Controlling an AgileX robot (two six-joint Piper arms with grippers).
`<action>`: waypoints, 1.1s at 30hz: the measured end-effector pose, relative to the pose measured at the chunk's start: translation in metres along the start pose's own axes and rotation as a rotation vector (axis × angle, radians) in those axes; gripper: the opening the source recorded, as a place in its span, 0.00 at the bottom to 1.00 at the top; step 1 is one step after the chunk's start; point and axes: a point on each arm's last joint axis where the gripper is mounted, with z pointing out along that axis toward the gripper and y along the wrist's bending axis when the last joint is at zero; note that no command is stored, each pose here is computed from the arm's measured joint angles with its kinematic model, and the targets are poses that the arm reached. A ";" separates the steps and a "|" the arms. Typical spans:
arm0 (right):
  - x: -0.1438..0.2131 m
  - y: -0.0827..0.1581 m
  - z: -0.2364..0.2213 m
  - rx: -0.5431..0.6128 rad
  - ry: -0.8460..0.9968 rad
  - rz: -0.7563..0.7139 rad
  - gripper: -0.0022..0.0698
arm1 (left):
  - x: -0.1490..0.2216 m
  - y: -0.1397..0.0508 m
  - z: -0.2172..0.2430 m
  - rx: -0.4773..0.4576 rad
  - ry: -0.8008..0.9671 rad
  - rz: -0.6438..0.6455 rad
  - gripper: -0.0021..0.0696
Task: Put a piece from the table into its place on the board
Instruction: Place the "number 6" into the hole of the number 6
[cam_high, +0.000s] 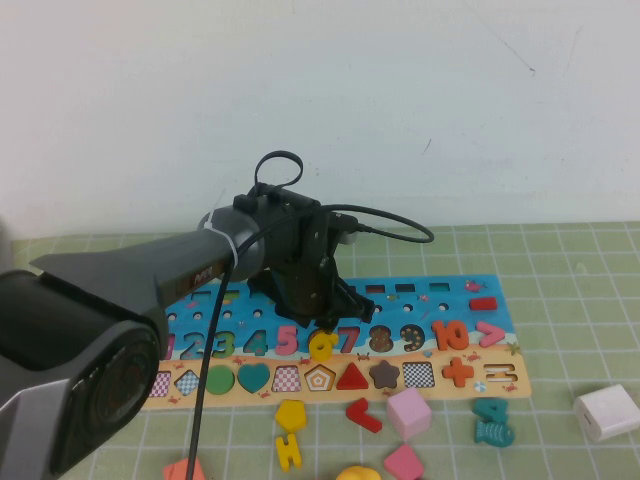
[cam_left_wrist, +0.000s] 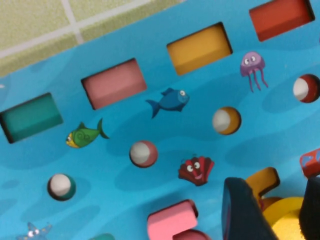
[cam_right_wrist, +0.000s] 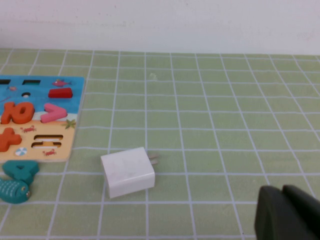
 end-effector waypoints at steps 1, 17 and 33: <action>0.000 0.000 0.000 0.000 0.000 0.000 0.03 | 0.000 0.001 0.000 -0.005 -0.001 0.006 0.36; 0.000 0.000 0.000 0.000 0.000 0.000 0.03 | 0.013 0.002 -0.040 0.023 0.191 0.556 0.50; 0.000 0.000 0.000 0.000 0.000 0.000 0.03 | 0.008 -0.006 -0.023 0.098 0.097 0.606 0.78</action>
